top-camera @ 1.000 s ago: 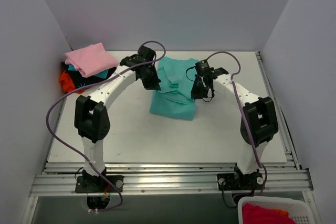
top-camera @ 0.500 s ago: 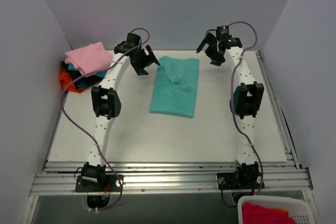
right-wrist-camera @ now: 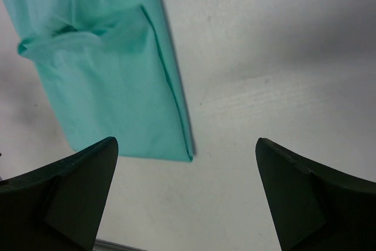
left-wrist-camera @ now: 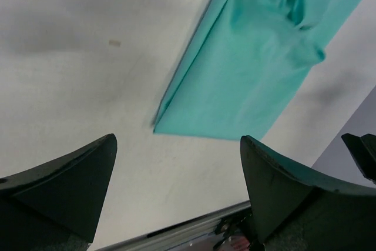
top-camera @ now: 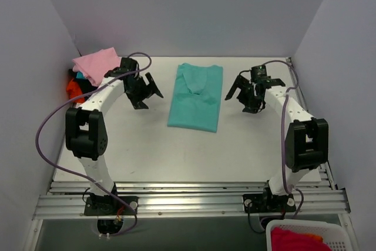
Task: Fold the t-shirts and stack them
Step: Fold the tshirt
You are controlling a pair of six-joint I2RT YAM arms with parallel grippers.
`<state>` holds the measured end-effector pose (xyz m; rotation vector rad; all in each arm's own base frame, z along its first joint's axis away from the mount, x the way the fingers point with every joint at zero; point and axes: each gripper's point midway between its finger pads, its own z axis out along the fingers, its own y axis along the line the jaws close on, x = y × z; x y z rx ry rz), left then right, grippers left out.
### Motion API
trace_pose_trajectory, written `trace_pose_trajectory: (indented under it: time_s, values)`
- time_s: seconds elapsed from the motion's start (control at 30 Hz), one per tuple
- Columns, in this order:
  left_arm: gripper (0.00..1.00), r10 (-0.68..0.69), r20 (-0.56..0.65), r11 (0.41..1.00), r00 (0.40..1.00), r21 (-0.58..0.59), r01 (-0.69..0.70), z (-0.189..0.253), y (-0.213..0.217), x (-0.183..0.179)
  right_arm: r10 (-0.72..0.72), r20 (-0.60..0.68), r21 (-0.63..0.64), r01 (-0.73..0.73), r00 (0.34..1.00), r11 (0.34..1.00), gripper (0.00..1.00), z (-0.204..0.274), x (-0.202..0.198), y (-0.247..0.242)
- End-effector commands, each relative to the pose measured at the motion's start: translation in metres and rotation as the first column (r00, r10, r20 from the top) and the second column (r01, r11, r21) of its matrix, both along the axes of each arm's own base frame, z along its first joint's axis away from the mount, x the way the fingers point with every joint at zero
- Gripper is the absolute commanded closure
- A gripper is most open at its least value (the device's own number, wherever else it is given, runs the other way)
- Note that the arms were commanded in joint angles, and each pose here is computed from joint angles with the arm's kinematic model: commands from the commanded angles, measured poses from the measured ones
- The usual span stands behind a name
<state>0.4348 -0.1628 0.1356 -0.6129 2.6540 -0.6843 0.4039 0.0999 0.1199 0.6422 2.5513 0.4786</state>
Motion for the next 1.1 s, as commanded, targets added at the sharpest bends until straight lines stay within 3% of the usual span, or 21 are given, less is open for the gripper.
trace_pose_trajectory:
  time_s: [0.0, 0.13, 0.23, 0.63, 0.9, 1.03, 1.07]
  values:
    - [0.05, -0.028, -0.04, 0.999, 0.999, -0.038, 0.026, -0.035, -0.01, -0.049, 0.026, 0.047, 0.068, -0.029, 0.999, 0.997, 0.01, 0.001, -0.029, 0.016]
    - [0.05, -0.048, -0.033, 0.997, 0.998, -0.067, 0.046, -0.054, -0.024, -0.084, 0.048, -0.003, 0.099, -0.048, 0.999, 0.994, 0.02, -0.032, -0.073, 0.036]
    - [0.05, -0.068, -0.048, 0.995, 0.996, -0.073, 0.065, -0.065, -0.037, -0.094, 0.052, -0.003, 0.114, -0.051, 0.999, 0.992, 0.04, -0.044, -0.077, 0.048]
    - [0.02, -0.034, -0.016, 0.997, 0.999, -0.076, 0.032, -0.066, -0.065, -0.058, 0.087, -0.042, 0.085, -0.084, 0.995, 0.993, 0.07, -0.082, -0.071, 0.08]
    - [0.0, -0.036, -0.031, 0.997, 0.999, -0.072, 0.034, -0.079, -0.075, -0.061, 0.075, -0.058, 0.097, -0.07, 0.995, 0.993, 0.12, -0.098, -0.079, 0.087]
    - [0.0, -0.029, -0.043, 0.998, 0.999, -0.064, 0.026, -0.084, -0.073, -0.065, 0.101, -0.052, 0.102, -0.095, 0.994, 0.99, 0.29, -0.098, -0.077, 0.096]
    - [0.0, -0.028, -0.043, 0.998, 0.999, -0.061, 0.025, -0.084, -0.073, -0.065, 0.105, -0.051, 0.1, -0.099, 0.993, 0.99, 0.39, -0.098, -0.076, 0.097]
